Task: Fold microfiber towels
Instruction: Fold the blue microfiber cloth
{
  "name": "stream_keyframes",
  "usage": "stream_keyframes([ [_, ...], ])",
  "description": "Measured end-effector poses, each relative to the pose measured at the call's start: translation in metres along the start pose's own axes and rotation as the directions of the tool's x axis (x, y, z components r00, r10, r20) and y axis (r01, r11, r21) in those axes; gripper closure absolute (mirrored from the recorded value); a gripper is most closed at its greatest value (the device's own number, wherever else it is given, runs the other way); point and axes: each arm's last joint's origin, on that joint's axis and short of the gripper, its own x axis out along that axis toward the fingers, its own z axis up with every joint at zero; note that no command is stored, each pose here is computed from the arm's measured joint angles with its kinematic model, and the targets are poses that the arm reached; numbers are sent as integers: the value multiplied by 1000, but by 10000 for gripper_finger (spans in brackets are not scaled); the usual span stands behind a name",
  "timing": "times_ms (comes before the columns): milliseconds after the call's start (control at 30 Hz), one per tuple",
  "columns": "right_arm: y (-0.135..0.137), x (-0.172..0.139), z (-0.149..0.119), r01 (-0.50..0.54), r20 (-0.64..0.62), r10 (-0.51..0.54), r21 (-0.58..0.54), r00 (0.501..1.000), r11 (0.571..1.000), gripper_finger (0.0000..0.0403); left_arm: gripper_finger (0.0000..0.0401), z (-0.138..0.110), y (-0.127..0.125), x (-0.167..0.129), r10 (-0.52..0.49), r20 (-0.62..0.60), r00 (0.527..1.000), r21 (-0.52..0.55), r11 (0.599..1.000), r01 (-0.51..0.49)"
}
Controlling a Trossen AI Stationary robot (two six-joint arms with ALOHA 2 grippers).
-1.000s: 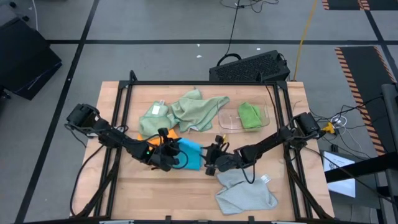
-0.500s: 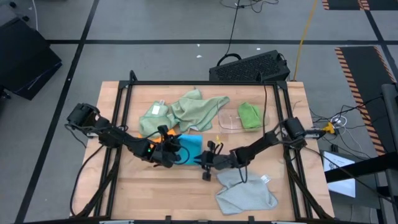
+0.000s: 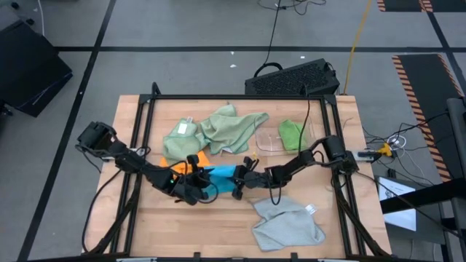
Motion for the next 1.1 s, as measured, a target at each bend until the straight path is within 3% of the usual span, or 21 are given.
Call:
stream_keyframes([
  [267,-1,0,0,2,-1,-2,7,1000,1000,402,391,-10,-14,2,-105,-47,993,0,994,105],
  [467,3,-8,12,-6,3,6,-23,1000,1000,396,391,-16,-24,7,-129,-62,990,-16,992,128],
  [667,6,-31,31,-5,-68,-2,-92,998,996,334,391,-17,-24,7,-105,-65,992,-20,994,104],
  [833,13,-48,40,-92,-133,76,-115,988,989,301,391,-16,-24,8,-92,-56,994,-21,996,91],
  [1000,22,-48,38,-152,-109,138,-127,984,980,318,391,-15,-24,8,-93,-50,994,-38,995,91],
  [1100,23,-35,23,-188,-126,175,-105,977,976,343,391,-14,-24,8,-95,-39,995,-53,994,93],
])
